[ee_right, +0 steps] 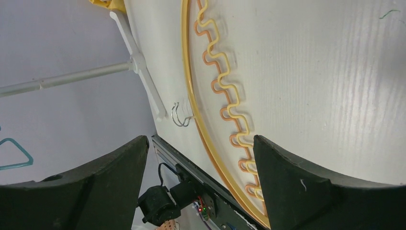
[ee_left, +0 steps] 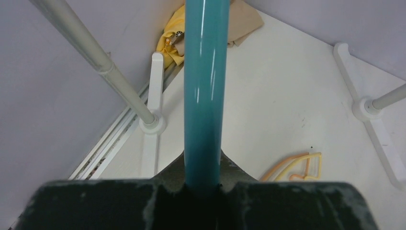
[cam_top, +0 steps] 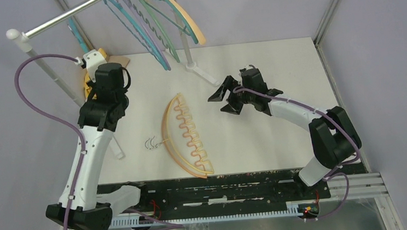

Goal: Organize the hangers

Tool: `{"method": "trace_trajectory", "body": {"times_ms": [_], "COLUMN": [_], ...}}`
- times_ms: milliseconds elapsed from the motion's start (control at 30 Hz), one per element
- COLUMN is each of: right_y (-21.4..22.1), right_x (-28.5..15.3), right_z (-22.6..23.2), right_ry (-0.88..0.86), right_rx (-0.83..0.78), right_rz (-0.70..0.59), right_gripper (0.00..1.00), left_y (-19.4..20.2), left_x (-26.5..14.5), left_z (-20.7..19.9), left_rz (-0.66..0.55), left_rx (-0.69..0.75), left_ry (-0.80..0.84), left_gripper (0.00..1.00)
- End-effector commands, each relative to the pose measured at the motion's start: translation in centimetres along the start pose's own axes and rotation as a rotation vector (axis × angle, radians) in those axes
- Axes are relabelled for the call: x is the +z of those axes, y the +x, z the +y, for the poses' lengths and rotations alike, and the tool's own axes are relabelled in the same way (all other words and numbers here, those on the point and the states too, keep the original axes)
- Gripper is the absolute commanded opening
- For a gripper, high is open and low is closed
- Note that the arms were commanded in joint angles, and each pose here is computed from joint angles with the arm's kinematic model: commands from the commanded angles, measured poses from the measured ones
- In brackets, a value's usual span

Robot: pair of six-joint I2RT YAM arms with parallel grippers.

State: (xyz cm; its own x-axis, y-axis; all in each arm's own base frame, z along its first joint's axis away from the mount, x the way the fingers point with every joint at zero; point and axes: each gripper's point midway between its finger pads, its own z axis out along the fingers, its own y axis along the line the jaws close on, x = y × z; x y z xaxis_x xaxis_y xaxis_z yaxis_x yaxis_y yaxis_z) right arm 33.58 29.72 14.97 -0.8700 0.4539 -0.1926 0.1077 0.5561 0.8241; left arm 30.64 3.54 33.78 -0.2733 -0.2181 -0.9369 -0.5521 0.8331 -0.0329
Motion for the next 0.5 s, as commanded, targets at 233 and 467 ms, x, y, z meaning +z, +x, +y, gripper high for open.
{"method": "trace_trajectory", "body": {"times_ms": [233, 467], "right_y": [-1.9, -2.2], "right_x": [-1.6, -1.1], "right_z": [0.9, 0.4], "right_ry": [-0.064, -0.068], "right_rx": [-0.025, -0.014], "right_rz": [-0.029, -0.017], "right_gripper": [0.87, 0.86], "left_y": [-7.3, -8.5], "left_x": [0.2, 1.0], "left_z": [-1.1, -2.6], "left_rz": [-0.151, -0.165], "left_rx": [0.006, 0.008], "left_ry": [-0.039, -0.022], "left_gripper": [0.03, 0.03]}}
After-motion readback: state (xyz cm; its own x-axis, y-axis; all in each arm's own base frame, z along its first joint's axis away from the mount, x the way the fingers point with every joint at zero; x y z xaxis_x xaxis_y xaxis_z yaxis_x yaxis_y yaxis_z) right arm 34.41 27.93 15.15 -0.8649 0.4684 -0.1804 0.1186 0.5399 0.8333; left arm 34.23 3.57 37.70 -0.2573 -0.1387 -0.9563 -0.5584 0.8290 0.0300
